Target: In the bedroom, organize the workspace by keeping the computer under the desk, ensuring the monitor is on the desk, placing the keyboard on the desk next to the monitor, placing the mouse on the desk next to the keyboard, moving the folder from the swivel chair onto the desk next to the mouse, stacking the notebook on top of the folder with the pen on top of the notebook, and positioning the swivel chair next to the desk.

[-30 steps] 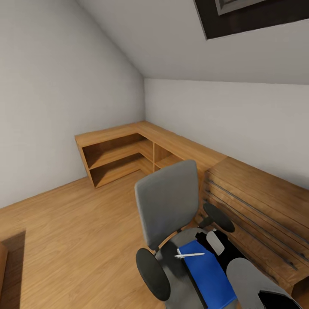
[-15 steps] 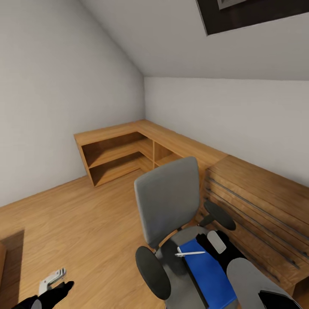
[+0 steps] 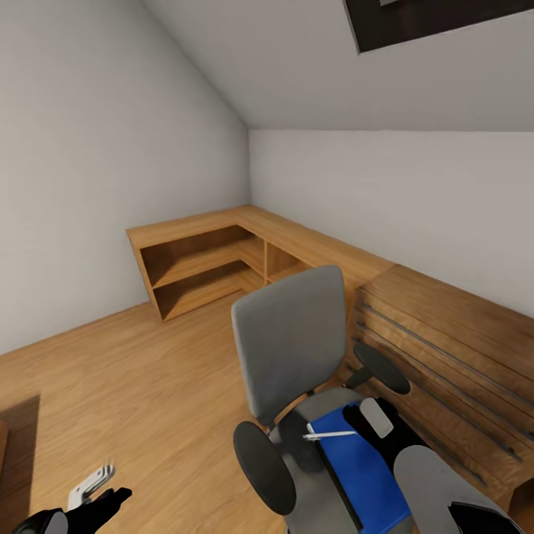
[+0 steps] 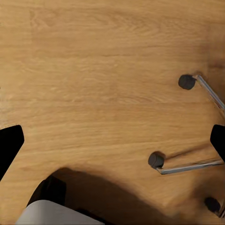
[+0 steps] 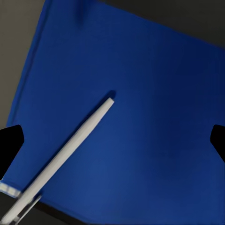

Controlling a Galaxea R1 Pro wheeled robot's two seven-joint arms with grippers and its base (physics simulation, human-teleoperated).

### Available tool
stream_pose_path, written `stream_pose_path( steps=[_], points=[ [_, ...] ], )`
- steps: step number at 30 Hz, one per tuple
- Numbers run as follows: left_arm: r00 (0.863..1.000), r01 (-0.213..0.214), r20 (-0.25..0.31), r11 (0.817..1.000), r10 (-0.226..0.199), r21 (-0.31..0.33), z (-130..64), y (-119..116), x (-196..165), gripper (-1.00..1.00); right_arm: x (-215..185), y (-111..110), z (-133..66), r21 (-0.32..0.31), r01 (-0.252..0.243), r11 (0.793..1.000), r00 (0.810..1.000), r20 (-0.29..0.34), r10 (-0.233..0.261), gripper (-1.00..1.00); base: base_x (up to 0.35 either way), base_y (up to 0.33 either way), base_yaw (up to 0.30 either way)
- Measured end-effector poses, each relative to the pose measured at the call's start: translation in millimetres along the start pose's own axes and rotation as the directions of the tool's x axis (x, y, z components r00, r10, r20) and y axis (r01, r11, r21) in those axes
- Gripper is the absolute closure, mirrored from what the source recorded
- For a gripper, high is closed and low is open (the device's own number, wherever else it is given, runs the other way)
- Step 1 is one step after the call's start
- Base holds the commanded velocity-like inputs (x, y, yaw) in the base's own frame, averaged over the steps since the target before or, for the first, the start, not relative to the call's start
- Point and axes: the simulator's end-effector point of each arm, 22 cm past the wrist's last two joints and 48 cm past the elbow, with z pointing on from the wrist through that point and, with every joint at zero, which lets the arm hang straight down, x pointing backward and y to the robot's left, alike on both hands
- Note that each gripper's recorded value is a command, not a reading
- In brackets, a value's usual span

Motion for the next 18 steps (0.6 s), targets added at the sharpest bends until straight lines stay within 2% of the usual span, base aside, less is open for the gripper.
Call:
stream_pose_path(
  steps=[12,18],
  points=[
    [0.999,0.018,0.03,1.0,-0.018,-0.009,20.8,11.2,3.7,-1.0,9.0,4.4,18.1,-0.024,0.006,1.0,1.0,-0.002,-0.006,-1.0,0.0,0.0,0.0],
    [0.999,0.019,0.031,1.0,-0.019,-0.01,21.0,11.3,3.9,-1.0,10.9,11.7,17.9,-0.054,0.008,0.998,1.0,-0.006,-0.008,-1.0,0.0,0.0,0.0]
  ],
)
